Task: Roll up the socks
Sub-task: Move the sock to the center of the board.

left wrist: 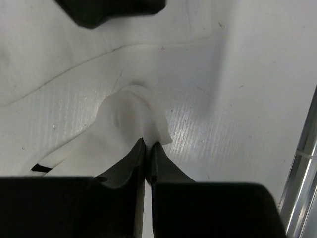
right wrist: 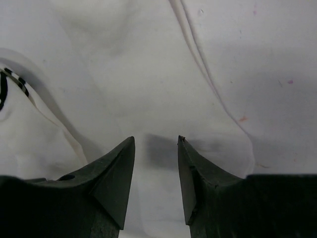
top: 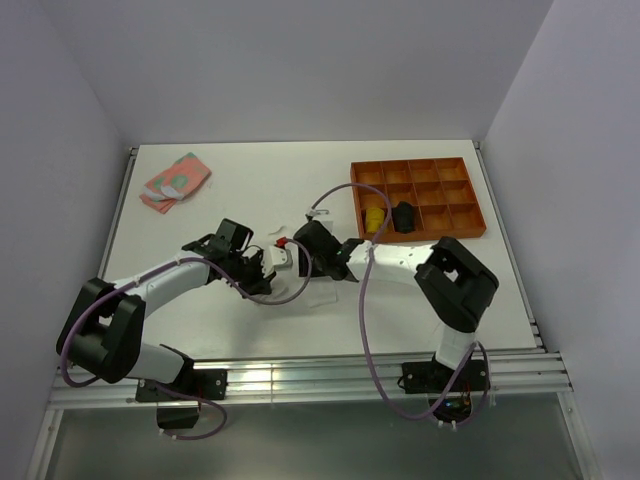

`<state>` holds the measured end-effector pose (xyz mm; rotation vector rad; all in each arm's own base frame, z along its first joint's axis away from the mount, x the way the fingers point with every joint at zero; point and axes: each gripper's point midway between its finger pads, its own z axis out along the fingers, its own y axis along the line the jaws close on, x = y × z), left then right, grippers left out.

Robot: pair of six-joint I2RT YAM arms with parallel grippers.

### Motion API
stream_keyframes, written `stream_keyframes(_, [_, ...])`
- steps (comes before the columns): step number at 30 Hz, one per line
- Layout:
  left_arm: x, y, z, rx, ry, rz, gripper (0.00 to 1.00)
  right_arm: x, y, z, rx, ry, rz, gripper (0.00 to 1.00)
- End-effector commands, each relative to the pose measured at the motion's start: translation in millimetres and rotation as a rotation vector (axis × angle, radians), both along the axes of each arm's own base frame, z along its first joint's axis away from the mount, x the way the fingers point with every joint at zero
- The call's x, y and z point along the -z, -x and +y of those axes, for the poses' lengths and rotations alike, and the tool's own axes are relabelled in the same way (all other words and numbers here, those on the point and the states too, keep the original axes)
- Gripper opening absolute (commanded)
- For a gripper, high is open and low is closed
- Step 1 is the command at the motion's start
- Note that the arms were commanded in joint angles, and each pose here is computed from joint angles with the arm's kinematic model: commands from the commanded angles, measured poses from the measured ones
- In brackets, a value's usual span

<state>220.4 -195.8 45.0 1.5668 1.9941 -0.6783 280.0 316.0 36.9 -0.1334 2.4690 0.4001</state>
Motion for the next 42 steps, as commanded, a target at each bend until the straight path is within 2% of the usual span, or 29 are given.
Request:
stream_keyframes(1, [-14.7, -5.0, -14.7, 0.020, 0.086, -0.027, 0.00, -0.5, -12.5, 8.4, 0.065, 0.015, 0.008, 0.47])
stream_keyframes(6, [-13.3, -5.2, -19.3, 0.033, 0.104, -0.012, 0.00, 19.9, -19.0, -12.8, 0.138, 0.038, 0.074, 0.45])
stream_keyframes(17, [-1.1, -1.1, -28.0, 0.083, 0.097, 0.028, 0.00, 18.0, -62.4, -43.7, 0.218, 0.043, 0.075, 0.45])
stream_keyframes(25, [9.9, 27.1, -33.7, 0.222, 0.082, 0.068, 0.00, -33.9, -95.5, -37.0, 0.177, -0.098, -0.073, 0.45])
stream_keyframes(31, [-7.7, 31.0, -36.3, 0.253, 0.132, 0.071, 0.00, -74.0, -89.6, -25.1, 0.119, -0.263, -0.189, 0.48])
stream_keyframes(36, [-6.5, 46.2, -26.2, 0.259, 0.126, 0.260, 0.00, -92.1, -64.7, -25.5, 0.068, -0.354, -0.268, 0.51])
stream_keyframes(42, [-5.4, 37.6, -15.9, 0.263, 0.159, 0.397, 0.00, -93.4, -31.5, -15.9, -0.022, -0.399, -0.339, 0.52])
